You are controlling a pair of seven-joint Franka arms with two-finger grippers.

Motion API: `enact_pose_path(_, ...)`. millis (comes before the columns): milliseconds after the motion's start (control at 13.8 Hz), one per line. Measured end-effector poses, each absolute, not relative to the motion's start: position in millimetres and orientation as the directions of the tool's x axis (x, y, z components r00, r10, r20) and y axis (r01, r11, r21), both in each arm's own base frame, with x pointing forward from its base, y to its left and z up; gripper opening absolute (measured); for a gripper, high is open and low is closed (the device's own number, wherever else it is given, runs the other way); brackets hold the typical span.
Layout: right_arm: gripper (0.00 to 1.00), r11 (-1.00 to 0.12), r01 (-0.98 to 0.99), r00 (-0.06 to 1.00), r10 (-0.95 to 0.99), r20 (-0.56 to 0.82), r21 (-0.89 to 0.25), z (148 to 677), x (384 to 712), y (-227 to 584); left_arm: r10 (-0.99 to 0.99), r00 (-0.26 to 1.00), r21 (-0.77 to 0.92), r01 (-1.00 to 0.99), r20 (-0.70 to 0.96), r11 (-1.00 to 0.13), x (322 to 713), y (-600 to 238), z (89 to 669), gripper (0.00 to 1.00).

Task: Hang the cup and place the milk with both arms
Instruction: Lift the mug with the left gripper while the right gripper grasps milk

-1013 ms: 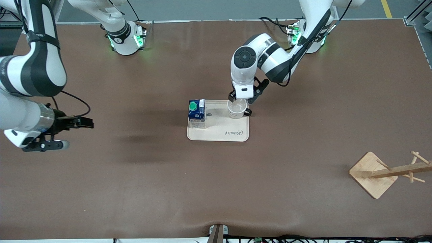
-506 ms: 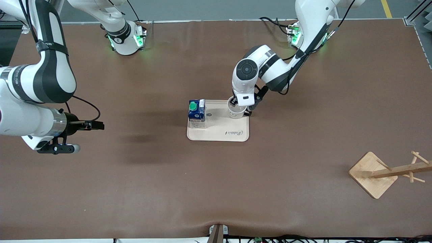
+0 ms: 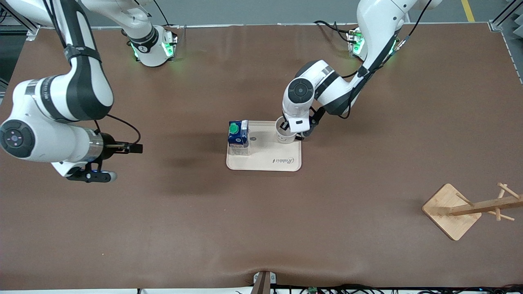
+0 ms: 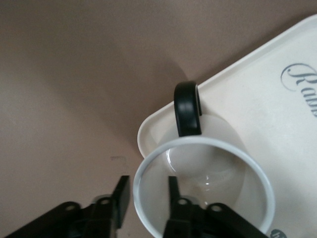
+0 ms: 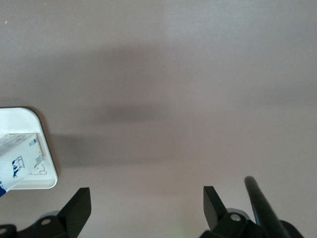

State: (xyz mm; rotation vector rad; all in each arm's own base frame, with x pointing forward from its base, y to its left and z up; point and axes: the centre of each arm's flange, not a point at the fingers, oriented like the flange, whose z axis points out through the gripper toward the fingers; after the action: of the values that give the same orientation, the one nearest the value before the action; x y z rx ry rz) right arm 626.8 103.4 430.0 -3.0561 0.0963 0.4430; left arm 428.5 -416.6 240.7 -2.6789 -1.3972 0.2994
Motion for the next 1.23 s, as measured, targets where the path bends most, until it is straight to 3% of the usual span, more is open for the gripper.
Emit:
enact_pose_path(145,1.00,-0.996,-0.066,0.954,-0.045,-0.296,-0.062,429.9,623.3,119.9,0.824,0.553,-0.174,0.805,-0.125,-0.567,432.1,-414.7,240.7,0.13)
enact_pose_path(217,1.00,-0.994,-0.080,0.951,-0.054,-0.305,-0.074,429.8,621.7,125.4,0.824,0.553,-0.156,0.809,-0.126,-0.567,435.6,-416.9,247.0,0.09)
enact_pose_path(723,1.00,-0.974,-0.228,0.926,-0.212,-0.312,-0.015,440.0,593.8,221.3,0.812,0.577,-0.038,0.813,-0.094,-0.582,474.3,-418.8,289.0,0.07)
enact_pose_path(1013,1.00,-0.966,-0.259,0.934,-0.247,-0.258,-0.010,446.8,569.1,295.8,0.782,0.623,0.111,0.777,-0.002,-0.619,507.3,-404.6,375.5,0.07)
enact_pose_path(1230,1.00,-0.960,-0.277,0.945,-0.263,-0.195,-0.045,445.8,553.8,342.4,0.733,0.678,0.120,0.724,0.056,-0.679,534.4,-372.3,446.8,0.07)
